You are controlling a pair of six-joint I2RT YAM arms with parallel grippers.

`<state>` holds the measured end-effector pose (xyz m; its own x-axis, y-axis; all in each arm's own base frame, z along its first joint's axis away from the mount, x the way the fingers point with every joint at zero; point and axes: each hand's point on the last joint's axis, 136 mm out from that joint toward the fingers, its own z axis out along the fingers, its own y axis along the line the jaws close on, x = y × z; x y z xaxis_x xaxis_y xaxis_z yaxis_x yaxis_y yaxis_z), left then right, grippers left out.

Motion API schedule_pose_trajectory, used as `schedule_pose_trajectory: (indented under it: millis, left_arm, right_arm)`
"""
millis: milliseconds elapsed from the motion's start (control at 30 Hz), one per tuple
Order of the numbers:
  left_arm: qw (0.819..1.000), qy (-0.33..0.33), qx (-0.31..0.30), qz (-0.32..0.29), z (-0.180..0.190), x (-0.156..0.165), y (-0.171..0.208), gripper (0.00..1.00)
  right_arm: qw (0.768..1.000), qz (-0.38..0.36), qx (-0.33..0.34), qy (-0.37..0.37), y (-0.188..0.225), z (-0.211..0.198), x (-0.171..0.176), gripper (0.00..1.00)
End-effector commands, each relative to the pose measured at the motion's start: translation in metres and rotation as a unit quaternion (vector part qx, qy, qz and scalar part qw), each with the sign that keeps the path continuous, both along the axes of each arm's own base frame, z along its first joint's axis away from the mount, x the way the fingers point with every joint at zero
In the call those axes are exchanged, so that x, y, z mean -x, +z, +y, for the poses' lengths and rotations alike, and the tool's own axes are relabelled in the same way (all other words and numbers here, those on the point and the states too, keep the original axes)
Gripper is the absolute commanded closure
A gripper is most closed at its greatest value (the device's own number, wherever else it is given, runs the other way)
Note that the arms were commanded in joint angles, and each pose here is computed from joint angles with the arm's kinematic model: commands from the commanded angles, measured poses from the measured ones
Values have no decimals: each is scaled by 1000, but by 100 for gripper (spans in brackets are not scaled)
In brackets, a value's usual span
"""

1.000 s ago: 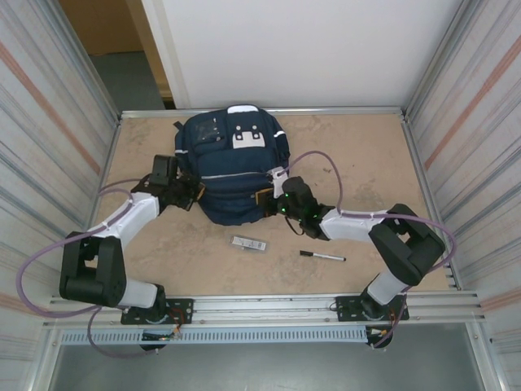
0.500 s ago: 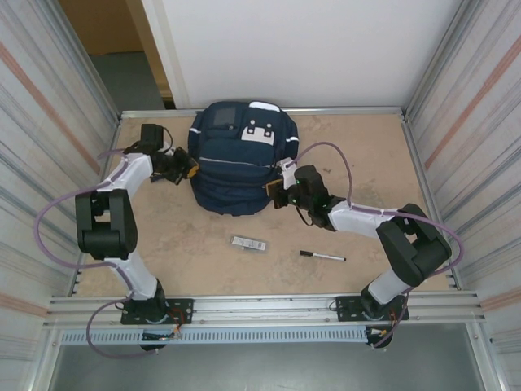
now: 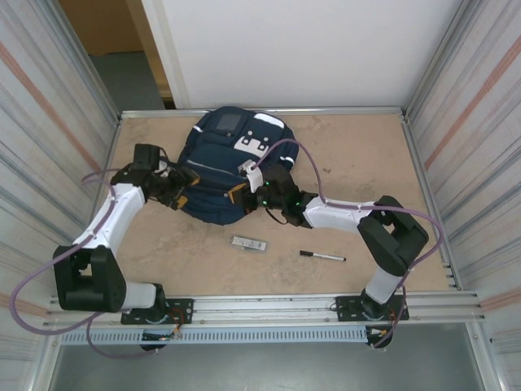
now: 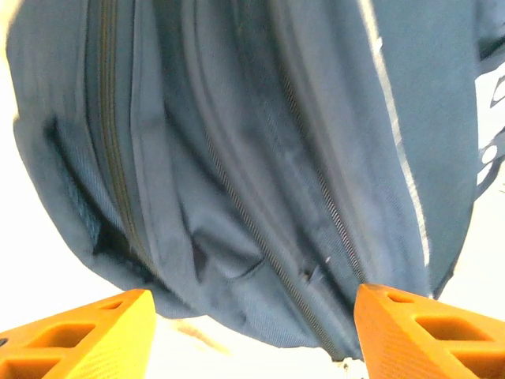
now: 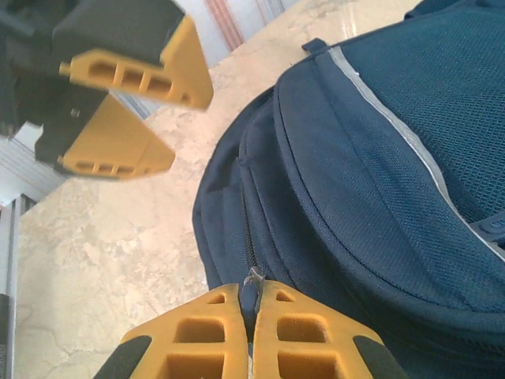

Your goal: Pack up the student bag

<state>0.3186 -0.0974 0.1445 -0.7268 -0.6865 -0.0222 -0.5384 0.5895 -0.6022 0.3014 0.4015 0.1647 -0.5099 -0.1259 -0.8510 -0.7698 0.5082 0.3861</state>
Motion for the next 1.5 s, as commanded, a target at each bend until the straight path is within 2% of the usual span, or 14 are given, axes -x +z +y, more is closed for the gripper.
schedule_pose_trajectory:
  millis: [0, 200, 267, 400, 500, 633, 933, 1067, 1233, 1367, 1467]
  left_arm:
    - [1000, 23, 4, -2, -17, 5, 0, 33]
    - [999, 41, 7, -6, -36, -7, -3, 37]
    - [999, 41, 16, -3, -42, -10, -4, 43]
    - [999, 52, -2, -9, -45, -9, -9, 66]
    - [999, 54, -7, 0, -43, -5, -18, 77]
    - [998, 60, -10, 4, -38, 1, -29, 100]
    - [999, 53, 12, -8, -15, 3, -17, 100]
    - [1000, 19, 1, -14, -14, 6, -9, 100]
    - [1000, -28, 1, -4, -21, 12, -17, 100]
    - [997, -73, 17, -1, -32, 19, -23, 100]
    - [996, -93, 3, -4, -30, 25, -22, 100]
  right_arm:
    - [998, -16, -50, 24, 28, 12, 8, 100]
    - [998, -14, -53, 39, 23, 25, 24, 100]
    - [998, -18, -51, 44, 21, 30, 29, 100]
    - [997, -15, -53, 47, 21, 33, 33, 100]
    - [998, -17, -46, 43, 17, 30, 33, 100]
    - [999, -20, -25, 27, 13, 17, 24, 100]
    - [991, -85, 91, -53, -20, -54, -1, 100]
    - [987, -65, 86, -117, -31, -95, -31, 100]
    - [977, -48, 87, -189, -29, -133, -69, 100]
    - [979, -50, 76, -184, -24, -138, -86, 100]
    - [981, -50, 69, -172, -25, -136, -91, 100]
